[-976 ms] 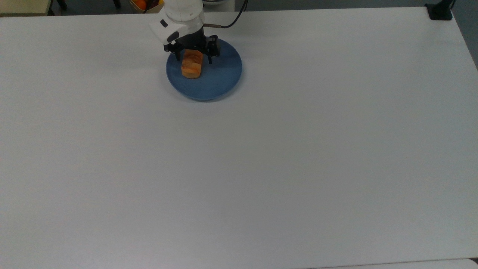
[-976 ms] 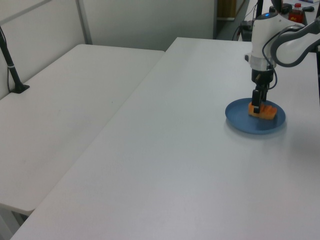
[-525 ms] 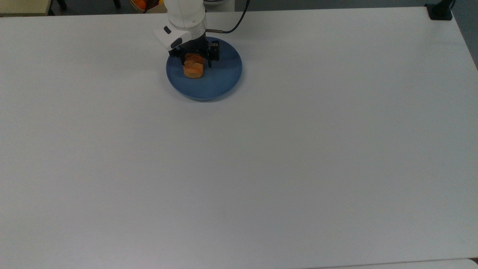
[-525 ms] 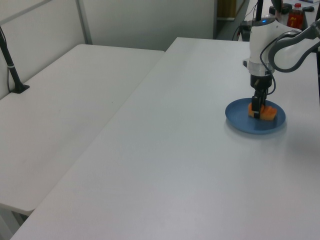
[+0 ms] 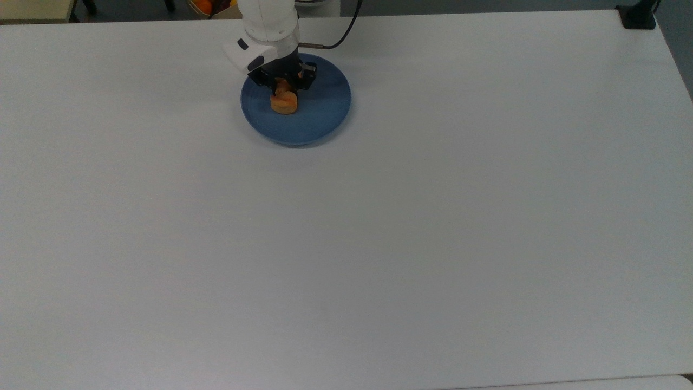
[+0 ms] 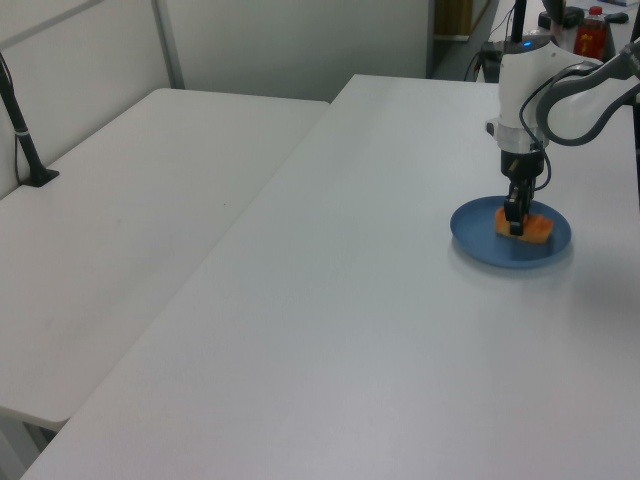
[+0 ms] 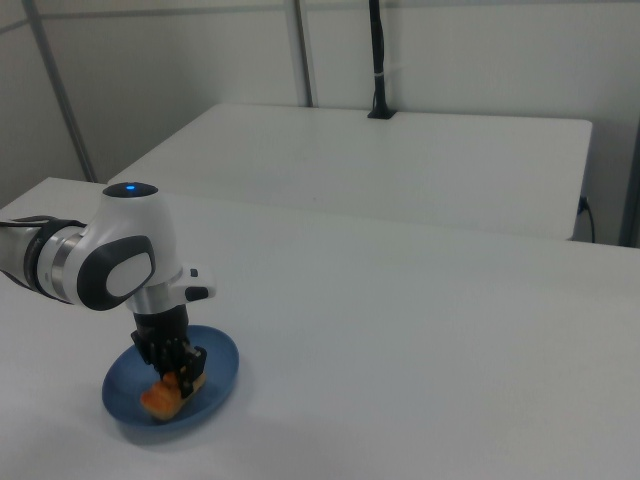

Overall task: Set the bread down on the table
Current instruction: 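Close the gripper on the bread and lift it off the plate, then carry the bread away from the plate and lower it to the table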

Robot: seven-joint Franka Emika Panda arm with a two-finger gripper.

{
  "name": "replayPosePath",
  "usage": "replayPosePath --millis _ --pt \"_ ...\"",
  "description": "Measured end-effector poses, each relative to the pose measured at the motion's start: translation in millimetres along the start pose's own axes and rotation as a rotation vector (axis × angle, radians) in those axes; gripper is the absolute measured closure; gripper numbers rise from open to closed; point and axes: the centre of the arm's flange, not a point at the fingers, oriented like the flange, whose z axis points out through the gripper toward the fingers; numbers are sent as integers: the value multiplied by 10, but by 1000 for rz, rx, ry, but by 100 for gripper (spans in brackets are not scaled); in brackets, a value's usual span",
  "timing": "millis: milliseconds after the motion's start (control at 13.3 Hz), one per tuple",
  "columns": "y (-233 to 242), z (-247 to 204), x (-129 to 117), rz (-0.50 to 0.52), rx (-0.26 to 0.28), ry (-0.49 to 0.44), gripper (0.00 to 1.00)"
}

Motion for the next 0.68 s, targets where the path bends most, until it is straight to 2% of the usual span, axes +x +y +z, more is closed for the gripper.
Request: replayPosePath --millis 225,676 --pt "-2 -89 39 0 0 -2 60" --pt "-29 -807 298 -12 -1 -1 60"
